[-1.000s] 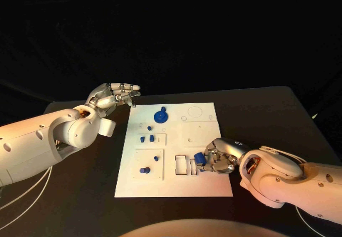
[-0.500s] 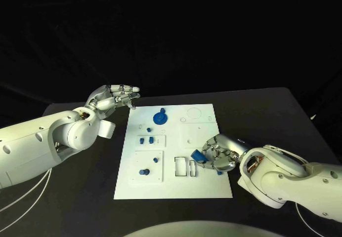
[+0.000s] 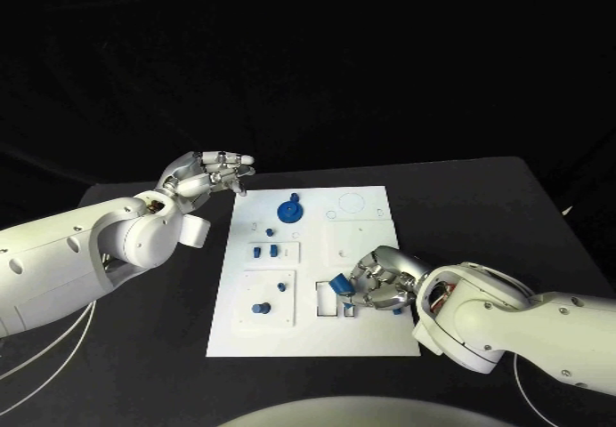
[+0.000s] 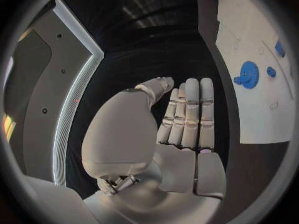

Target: Assemble the parts on the task board

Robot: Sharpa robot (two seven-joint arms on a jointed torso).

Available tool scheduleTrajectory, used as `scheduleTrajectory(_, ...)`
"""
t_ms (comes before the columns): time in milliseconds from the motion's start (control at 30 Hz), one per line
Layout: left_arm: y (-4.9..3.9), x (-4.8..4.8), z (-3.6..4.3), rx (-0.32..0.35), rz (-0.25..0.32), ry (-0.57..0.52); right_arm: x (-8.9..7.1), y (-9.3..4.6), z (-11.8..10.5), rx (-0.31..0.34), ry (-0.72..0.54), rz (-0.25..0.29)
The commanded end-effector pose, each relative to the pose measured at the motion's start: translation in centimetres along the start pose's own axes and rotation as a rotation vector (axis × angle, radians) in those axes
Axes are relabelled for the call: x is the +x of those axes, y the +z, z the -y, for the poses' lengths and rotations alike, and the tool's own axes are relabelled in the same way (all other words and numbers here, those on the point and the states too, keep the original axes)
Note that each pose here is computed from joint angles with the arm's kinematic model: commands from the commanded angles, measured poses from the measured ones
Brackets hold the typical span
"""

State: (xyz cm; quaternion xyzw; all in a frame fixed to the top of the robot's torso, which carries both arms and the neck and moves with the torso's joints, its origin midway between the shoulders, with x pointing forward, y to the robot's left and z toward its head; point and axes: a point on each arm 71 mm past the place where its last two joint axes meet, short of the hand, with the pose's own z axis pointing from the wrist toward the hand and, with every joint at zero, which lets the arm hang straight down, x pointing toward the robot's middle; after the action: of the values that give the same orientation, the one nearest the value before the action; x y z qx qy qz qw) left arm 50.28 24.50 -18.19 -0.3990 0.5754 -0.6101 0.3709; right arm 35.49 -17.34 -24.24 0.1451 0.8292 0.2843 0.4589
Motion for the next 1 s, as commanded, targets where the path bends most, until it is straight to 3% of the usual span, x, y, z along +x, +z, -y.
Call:
scheduleTrajectory(33, 0.08, 0.33, 0.06, 0.005, -0.021, -0.006, 0.9, 0.2, -0.3, -0.001, 0.015, -0.084)
scheduleTrajectory(367, 0.08, 0.34, 0.06, 0.004, -0.022, -0.006, 1.5, 0.8, -1.1, -0.026, -0.002, -0.097)
scheduleTrajectory(1000, 0.07, 0.26, 0.03, 0.001, -0.02, -0.005, 1.4, 1.5, -1.2, -0.035, -0.062, -0.057)
